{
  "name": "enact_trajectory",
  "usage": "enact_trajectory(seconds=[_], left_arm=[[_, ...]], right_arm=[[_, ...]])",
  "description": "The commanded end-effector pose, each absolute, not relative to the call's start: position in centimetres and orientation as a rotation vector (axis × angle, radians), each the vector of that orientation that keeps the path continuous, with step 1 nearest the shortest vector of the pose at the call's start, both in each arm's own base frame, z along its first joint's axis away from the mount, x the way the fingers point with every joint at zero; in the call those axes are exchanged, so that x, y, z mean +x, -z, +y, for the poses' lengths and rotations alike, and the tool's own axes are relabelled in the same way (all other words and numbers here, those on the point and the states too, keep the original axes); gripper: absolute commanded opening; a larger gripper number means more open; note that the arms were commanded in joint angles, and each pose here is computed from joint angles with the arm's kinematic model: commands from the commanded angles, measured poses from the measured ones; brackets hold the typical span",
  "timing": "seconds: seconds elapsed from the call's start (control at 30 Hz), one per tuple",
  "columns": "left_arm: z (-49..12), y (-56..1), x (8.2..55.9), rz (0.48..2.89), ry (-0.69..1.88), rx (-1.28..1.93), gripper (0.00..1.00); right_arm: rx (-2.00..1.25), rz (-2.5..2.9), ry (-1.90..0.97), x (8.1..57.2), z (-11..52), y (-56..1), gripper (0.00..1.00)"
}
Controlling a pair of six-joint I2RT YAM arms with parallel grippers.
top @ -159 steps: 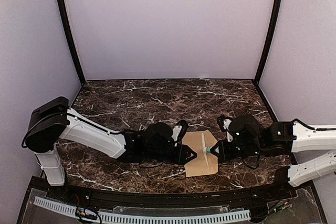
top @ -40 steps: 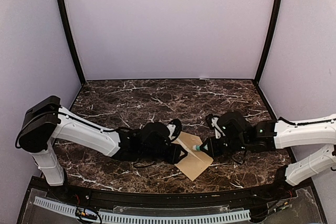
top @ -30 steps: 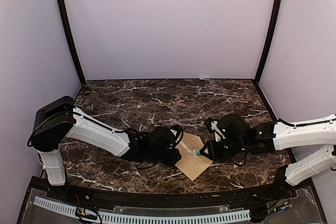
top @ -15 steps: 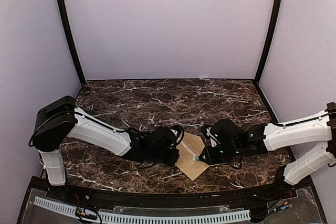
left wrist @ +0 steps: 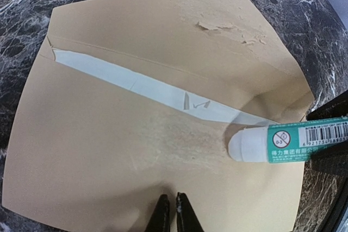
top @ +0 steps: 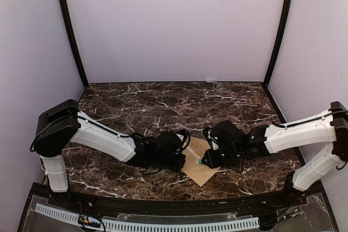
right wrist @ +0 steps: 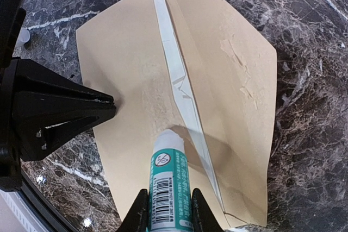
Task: Place the letter into the envelope and seal it
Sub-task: Paint the envelope at the center of the board.
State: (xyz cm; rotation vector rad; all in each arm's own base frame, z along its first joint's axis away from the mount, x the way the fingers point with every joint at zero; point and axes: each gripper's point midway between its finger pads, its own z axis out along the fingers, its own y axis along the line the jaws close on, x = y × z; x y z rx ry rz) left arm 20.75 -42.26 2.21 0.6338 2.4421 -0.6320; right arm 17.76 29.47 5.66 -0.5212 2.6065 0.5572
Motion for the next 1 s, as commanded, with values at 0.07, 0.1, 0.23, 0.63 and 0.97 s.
enact_trajectory(seconds=[0.07, 0.1, 0.23, 0.63, 0.97], left_arm=[[-41.0, 0.2, 19.5, 2.506, 0.591, 0.686, 0.05], [-41.0, 0.2, 19.5, 2.504, 0.591, 0.686, 0.05], [-41.0, 0.3, 19.5, 2.505, 0.592, 0.69, 0.03], [-40.9, 0.7, 19.4, 2.503, 0.585, 0.701, 0.01], [-40.4, 0.4, 19.5, 2.501, 0.576, 0.68, 0.01]], right_arm=[[-0.531, 2.579, -0.534, 18.6, 30.6, -5.9, 0.0], [-0.531, 2.578, -0.534, 18.8, 30.7, -5.9, 0.0], [-0.539, 2.577, -0.528, 19.1, 31.2, -5.8, 0.0], [-0.535, 2.571, -0.525, 20.2, 32.9, -5.0, 0.0], [-0.538, 2.543, -0.558, 20.8, 34.2, -5.7, 0.0]])
